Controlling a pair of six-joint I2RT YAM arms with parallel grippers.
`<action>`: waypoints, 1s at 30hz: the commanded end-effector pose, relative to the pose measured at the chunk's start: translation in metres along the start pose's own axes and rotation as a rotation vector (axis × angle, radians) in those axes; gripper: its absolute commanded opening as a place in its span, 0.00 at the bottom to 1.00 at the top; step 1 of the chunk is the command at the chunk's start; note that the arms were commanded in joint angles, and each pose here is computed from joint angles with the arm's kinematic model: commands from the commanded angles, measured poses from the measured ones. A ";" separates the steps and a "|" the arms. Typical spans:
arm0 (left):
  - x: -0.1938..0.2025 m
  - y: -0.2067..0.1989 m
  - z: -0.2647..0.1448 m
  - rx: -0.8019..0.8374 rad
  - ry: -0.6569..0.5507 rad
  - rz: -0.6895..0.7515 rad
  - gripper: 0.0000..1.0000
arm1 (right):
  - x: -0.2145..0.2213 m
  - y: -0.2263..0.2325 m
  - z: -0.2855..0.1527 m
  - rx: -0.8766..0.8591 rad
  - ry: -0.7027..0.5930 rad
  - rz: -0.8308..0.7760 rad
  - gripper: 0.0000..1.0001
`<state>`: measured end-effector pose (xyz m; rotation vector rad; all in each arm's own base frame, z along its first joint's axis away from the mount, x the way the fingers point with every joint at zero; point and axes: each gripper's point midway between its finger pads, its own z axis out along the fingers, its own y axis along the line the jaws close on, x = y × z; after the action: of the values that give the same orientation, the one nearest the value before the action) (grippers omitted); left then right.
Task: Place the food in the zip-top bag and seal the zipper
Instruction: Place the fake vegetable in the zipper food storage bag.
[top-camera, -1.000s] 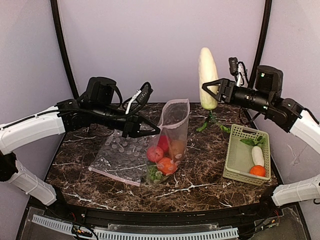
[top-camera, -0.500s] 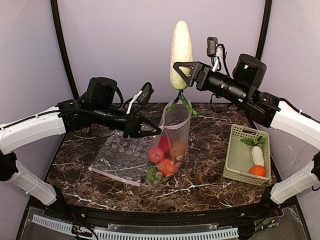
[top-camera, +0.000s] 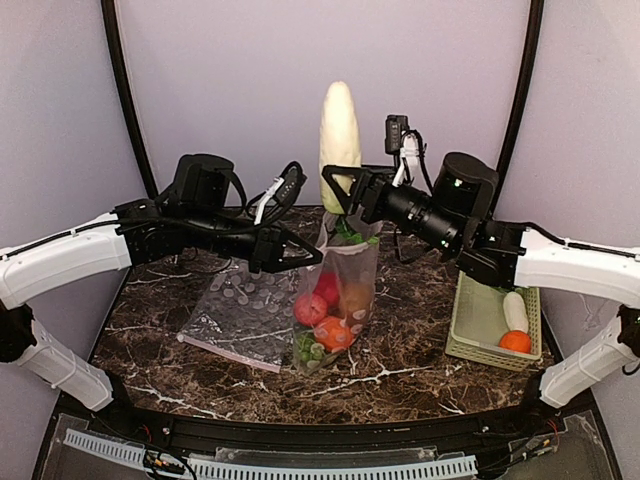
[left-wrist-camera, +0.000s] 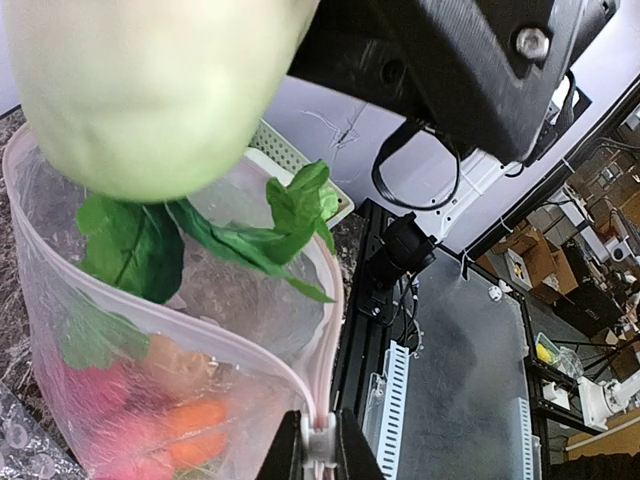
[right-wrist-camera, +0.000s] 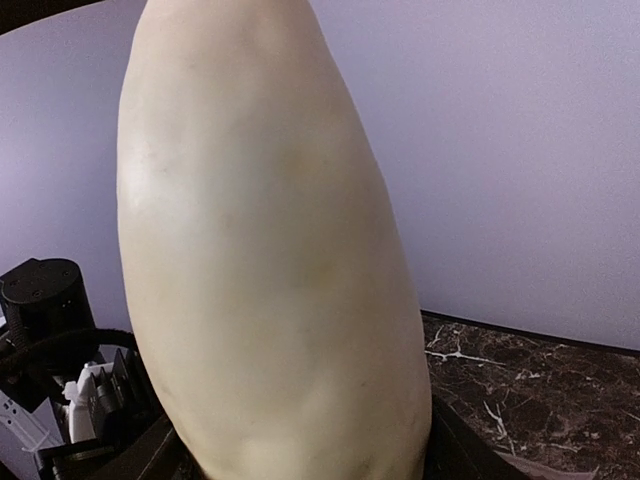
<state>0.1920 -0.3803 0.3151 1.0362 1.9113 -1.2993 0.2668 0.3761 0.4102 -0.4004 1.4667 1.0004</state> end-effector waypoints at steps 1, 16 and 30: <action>-0.012 -0.003 -0.011 -0.039 -0.059 0.029 0.01 | 0.001 -0.001 -0.010 0.029 -0.043 0.029 0.44; -0.006 0.000 -0.018 -0.074 -0.051 0.043 0.01 | 0.076 -0.024 -0.045 0.072 0.192 -0.035 0.49; 0.008 -0.025 -0.017 0.081 0.024 0.082 0.01 | 0.091 -0.012 -0.045 -0.004 0.313 -0.143 0.83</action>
<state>0.1837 -0.3723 0.3140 1.0845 1.8920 -1.2779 0.2375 0.3574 0.3015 -0.6186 1.7229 0.8389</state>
